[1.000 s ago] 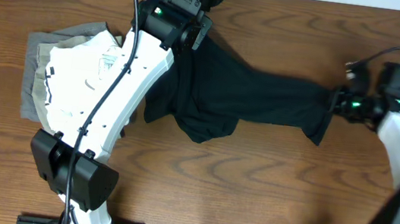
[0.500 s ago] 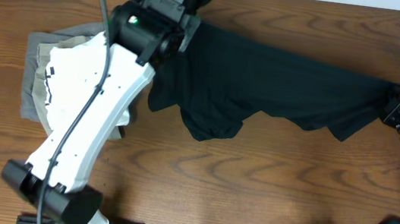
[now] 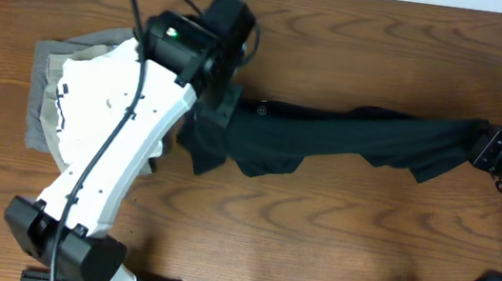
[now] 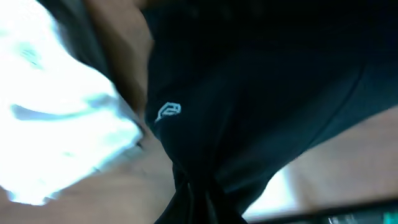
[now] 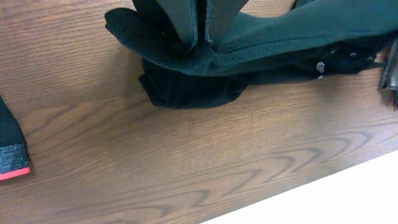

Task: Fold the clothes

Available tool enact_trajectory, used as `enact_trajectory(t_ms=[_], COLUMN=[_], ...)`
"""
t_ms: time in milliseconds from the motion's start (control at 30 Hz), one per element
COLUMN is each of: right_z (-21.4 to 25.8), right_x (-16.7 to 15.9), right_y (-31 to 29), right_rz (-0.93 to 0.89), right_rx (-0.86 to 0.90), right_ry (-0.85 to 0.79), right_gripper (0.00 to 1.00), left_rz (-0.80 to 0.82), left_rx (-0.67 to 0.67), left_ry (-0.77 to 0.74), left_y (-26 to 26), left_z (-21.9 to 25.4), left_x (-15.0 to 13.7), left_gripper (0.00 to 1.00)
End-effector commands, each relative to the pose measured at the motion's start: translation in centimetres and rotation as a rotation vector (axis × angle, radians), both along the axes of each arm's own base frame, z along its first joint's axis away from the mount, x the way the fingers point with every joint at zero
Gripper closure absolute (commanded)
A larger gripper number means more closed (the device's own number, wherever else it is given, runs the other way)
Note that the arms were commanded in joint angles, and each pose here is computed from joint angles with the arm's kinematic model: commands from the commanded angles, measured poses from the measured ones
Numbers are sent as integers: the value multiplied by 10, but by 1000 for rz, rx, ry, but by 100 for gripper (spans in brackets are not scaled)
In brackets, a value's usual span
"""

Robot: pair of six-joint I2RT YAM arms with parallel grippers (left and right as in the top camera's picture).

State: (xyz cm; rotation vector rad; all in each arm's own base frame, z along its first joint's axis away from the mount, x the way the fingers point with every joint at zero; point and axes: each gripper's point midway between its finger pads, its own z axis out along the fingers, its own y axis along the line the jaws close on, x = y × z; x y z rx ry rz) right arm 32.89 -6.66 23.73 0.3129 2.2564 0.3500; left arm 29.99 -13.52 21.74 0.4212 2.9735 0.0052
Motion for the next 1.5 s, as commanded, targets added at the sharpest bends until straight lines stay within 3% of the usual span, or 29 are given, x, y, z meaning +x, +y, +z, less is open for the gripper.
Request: enact_trajectory(t_ms=[0,67,300,567,767,867,1000,1100,1400,1467], right_z=[0,0,0,0,-1,-1,-3,-2,-4,-4], right_x=[-1,-1,-1,-1,-1,-1,-1,-1,-2,-2], right_y=[-2,-2,-2,-2,-2,-2,-2,-2,-2,-2], right_rz=[10,10,9,9,9,9,9,9,9,4], right_rx=[-16,-15,-16,-15,-14,-13,-11,-11,-8,-2], right_ry=[-3,0,-1,0,1,2,7,6,12,14], right_gripper=[99,99,99,99,99,99,99,99,99,99], left_rz=[34,38,52,40,-168,-290,-448,-513,-530,-493], left_rx=[-71,-49,-6,-66,-313,-332,-306,-182,-3,-13], left_ry=[167,219,305,207,282,272,274,236,284,289], left_y=[-12,-8,1,-13,-58,-71,-84,-80,-52,-48], left_z=[-29,-42,-51,-71,-102,-113,-118,-127,-149,-157], left_x=[-26,-36,-56,-29,-48,-56,-72,-71,-84,-84], left_gripper=[91,89,67,45,42,39,38,38,41,40])
